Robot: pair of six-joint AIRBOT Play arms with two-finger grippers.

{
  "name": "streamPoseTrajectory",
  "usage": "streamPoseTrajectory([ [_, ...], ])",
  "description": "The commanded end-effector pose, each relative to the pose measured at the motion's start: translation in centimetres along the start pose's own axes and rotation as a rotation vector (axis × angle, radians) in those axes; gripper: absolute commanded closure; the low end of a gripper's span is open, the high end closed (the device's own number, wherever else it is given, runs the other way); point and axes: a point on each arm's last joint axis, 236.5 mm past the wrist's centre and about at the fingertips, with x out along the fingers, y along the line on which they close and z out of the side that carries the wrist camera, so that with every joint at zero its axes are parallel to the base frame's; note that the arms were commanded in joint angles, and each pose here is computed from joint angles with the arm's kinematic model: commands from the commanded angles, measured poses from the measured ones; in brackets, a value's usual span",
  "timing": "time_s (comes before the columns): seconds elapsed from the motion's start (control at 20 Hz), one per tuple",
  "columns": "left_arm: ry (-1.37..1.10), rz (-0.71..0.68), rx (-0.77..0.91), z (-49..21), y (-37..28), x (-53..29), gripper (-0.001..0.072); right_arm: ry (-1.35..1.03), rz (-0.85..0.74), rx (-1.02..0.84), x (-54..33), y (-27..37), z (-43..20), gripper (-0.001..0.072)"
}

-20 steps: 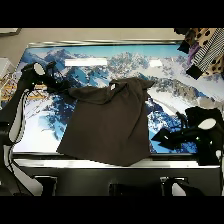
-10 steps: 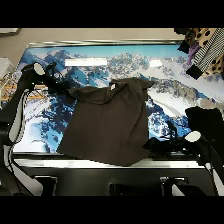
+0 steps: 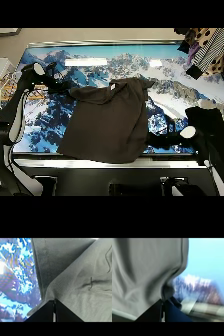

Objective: Fold the clothes and pants, and hang the long-sleeved shirts on hangers.

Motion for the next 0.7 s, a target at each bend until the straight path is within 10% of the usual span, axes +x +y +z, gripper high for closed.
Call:
streamPoseTrajectory([
  [0.0, 0.016, 0.002, 0.001, -0.4, 0.1, 0.0, 0.0693, -0.221, -0.178, -0.064, -5.4, -0.1, 8.4, 0.0684],
  [0.65, 0.161, -0.022, 0.005, -4.1, -1.4, 0.9, 0.0693, -0.417, -0.047, 0.192, -11.9, 0.0, 36.3, 0.0681],
])
